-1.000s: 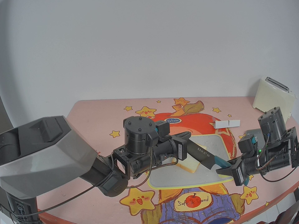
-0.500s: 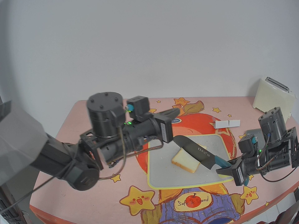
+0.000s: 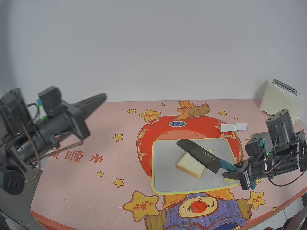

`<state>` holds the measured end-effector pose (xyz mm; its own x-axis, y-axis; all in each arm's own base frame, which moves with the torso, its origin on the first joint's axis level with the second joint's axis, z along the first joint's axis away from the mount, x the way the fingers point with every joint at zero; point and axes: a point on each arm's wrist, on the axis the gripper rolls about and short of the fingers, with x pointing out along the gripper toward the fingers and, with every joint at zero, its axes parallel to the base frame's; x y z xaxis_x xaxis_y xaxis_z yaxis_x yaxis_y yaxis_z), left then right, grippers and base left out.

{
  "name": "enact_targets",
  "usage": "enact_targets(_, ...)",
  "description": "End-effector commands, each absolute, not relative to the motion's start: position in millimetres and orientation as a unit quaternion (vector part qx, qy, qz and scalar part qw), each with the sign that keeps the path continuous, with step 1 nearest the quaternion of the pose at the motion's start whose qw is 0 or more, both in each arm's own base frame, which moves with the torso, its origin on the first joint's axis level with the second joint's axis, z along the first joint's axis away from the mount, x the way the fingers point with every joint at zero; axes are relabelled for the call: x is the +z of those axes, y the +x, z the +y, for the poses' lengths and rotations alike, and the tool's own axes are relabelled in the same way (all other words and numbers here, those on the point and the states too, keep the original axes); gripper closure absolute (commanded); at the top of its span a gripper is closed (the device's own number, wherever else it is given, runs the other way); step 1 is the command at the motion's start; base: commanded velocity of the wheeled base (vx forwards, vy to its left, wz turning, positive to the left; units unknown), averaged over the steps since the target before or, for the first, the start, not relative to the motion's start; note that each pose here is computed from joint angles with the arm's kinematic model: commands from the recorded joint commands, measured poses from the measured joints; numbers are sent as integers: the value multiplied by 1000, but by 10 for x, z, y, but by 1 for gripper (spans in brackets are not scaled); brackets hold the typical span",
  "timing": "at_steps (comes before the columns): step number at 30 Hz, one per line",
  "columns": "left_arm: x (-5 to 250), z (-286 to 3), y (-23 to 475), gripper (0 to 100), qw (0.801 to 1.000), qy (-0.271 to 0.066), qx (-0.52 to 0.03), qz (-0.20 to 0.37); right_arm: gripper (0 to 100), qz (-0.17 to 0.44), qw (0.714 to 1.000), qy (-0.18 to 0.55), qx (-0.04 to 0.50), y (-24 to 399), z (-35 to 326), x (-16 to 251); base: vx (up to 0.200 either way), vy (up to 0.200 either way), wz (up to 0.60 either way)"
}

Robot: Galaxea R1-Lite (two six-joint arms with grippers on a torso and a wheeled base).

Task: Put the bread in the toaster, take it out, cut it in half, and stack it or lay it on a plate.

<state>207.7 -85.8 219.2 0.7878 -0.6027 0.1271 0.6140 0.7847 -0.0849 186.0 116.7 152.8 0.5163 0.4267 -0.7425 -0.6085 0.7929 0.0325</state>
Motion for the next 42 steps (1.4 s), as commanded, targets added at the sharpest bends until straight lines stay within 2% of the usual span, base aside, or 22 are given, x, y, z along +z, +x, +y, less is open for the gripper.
enact_targets(1, 2336, -470, 1433, 100, 943, -39, -308, -118, 100, 384, 865, -116, 301, 1849, 1160, 1557, 0, 0, 0)
enact_targets(4, 2283, -431, 1271, 100, 944, -39, -310, -108, 100, 379, 867, -115, 301, 1862, 1168, 1575, 0, 0, 0)
enact_targets(15, 2163, -431, 1270, 100, 947, -38, -310, -75, 100, 379, 867, -116, 302, 1866, 1171, 1575, 0, 0, 0)
enact_targets(22, 2184, -429, 1267, 100, 946, -38, -311, -79, 100, 364, 876, -109, 298, 1891, 1150, 1657, 0, 0, 0)
enact_targets(27, 2198, -435, 1263, 100, 939, -36, -332, -81, 100, 357, 879, -107, 298, 1900, 1152, 1699, 0, 0, 0)
enact_targets(42, 2187, -434, 1265, 100, 939, -36, -332, -79, 100, 332, 891, -88, 297, 1879, 1143, 1856, 0, 0, 0)
